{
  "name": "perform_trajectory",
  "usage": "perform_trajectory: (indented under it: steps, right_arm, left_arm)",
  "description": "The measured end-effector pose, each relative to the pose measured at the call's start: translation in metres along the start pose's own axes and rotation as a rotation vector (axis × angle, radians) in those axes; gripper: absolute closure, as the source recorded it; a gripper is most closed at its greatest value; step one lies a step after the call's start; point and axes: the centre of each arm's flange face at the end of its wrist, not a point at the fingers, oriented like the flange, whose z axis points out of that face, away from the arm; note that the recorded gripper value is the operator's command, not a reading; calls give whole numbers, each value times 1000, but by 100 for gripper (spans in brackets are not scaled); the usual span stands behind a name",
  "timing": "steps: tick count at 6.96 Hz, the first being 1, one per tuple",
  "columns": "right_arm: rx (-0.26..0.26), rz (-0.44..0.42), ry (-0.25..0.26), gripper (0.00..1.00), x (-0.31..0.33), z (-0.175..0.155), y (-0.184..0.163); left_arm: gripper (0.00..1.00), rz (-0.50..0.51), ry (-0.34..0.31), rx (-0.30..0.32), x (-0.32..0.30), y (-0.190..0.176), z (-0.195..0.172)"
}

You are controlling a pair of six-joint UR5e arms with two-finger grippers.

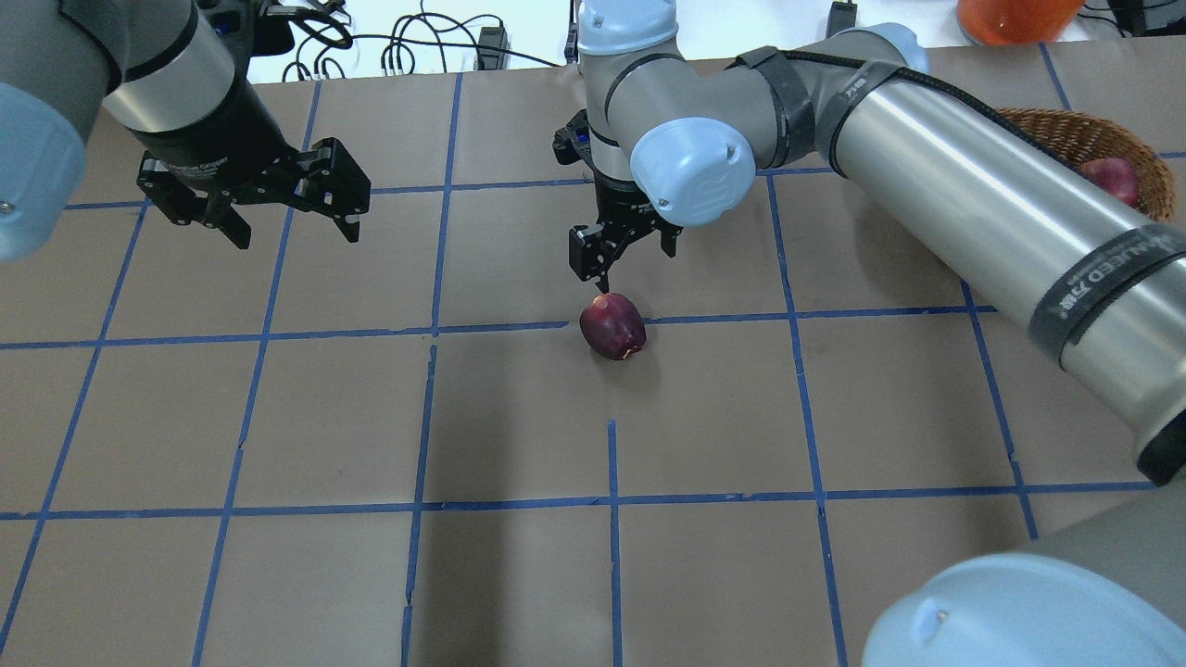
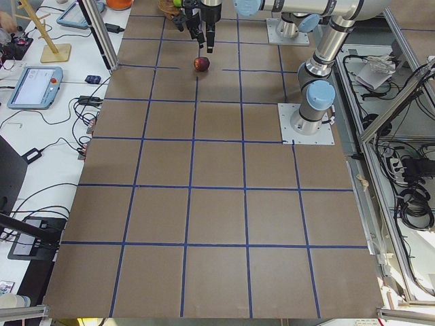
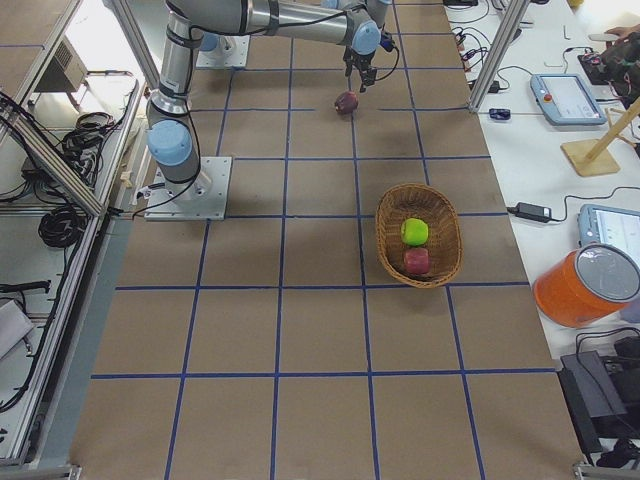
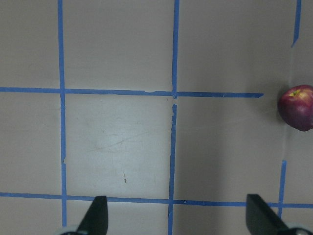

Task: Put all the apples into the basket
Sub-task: 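Lower the right gripper onto the dark red apple and grasp it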

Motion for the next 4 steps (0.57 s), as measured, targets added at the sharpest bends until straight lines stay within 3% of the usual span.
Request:
perform_trajectory:
  steps: [2,4]
  right_arm:
    - [31,-10,-4,0,-6,41,1]
    - [49,-12,-49,0,-11,64,-2]
  left_arm:
    - [0,-3,2,5,-1,-1,0]
    - [0,-6,1,8,-3,-2,-1]
